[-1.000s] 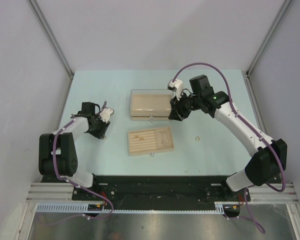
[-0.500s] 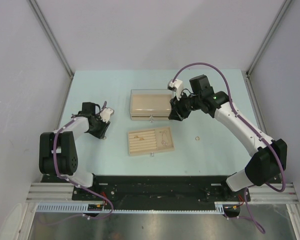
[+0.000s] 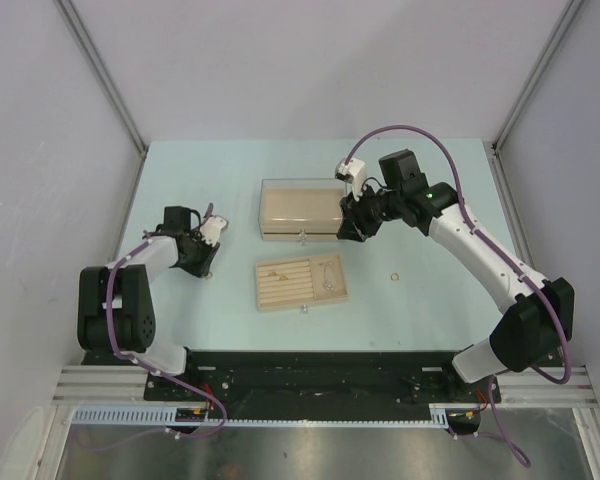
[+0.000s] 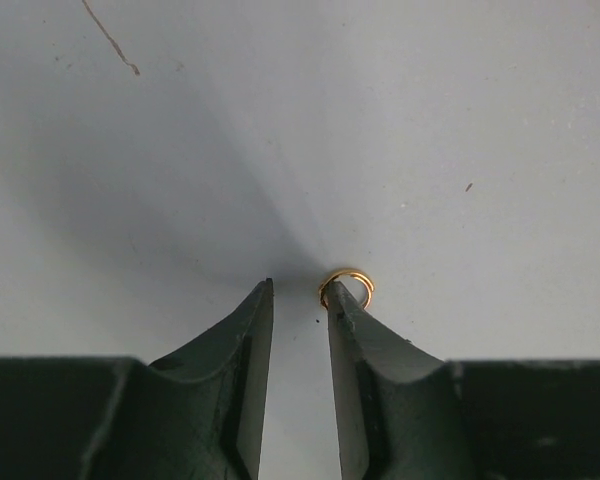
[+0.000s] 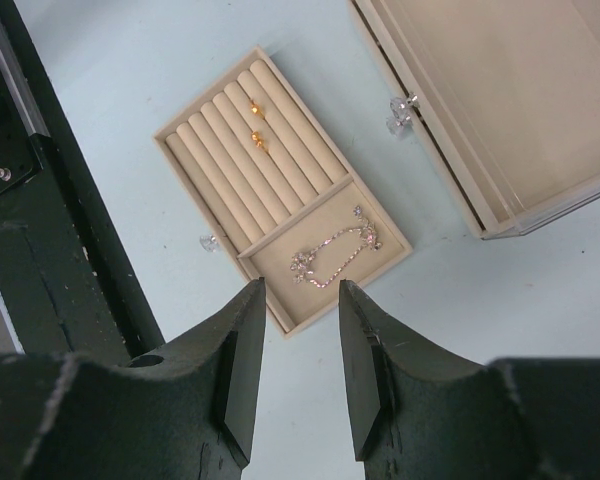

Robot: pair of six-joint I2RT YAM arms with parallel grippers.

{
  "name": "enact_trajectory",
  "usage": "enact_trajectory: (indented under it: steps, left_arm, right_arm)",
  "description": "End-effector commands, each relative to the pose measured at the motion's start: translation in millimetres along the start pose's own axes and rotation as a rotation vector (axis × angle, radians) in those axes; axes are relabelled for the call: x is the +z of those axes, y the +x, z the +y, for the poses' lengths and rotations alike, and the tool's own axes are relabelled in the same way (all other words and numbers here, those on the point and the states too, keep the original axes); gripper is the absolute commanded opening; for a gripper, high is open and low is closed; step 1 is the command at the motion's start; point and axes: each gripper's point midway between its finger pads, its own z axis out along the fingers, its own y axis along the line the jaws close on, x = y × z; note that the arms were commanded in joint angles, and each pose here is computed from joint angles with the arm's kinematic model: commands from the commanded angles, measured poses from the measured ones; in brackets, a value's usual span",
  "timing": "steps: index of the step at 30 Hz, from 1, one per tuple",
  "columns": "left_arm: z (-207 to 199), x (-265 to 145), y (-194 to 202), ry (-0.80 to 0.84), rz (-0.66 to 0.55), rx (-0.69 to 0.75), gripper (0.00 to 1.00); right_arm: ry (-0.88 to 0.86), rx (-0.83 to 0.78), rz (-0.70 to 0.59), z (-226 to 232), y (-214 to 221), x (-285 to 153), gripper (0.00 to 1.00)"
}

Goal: Organize the mixed jewelry

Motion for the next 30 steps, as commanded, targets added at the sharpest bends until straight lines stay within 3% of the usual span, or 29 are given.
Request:
enact_trajectory:
  steps: [1, 8, 14, 30]
  left_arm:
    - [-10.1, 5.0, 19.5, 0.028, 0.038, -0.011, 0.31]
    - [-14.2, 5.7, 28.0, 0.036, 0.058, 0.001, 0.20]
    - [-16.7, 9.6, 23.9, 0.068, 0.066, 0.011, 0.00]
    - [-26.9, -38.9, -50.1, 0.112, -0.185, 0.063, 0.00]
  right_arm:
    - [-0.003, -0.005, -0.002, -1.3, 0.0, 2.4, 0.40]
    - [-0.006, -0.002, -0.005, -2.0, -0.4, 3.7, 0.40]
    - [-0.002, -0.004, -0.007, -1.3, -1.3, 2.2, 0.41]
    - [-0.014, 0.000, -0.035, 0.3, -8.8, 3.8, 0.42]
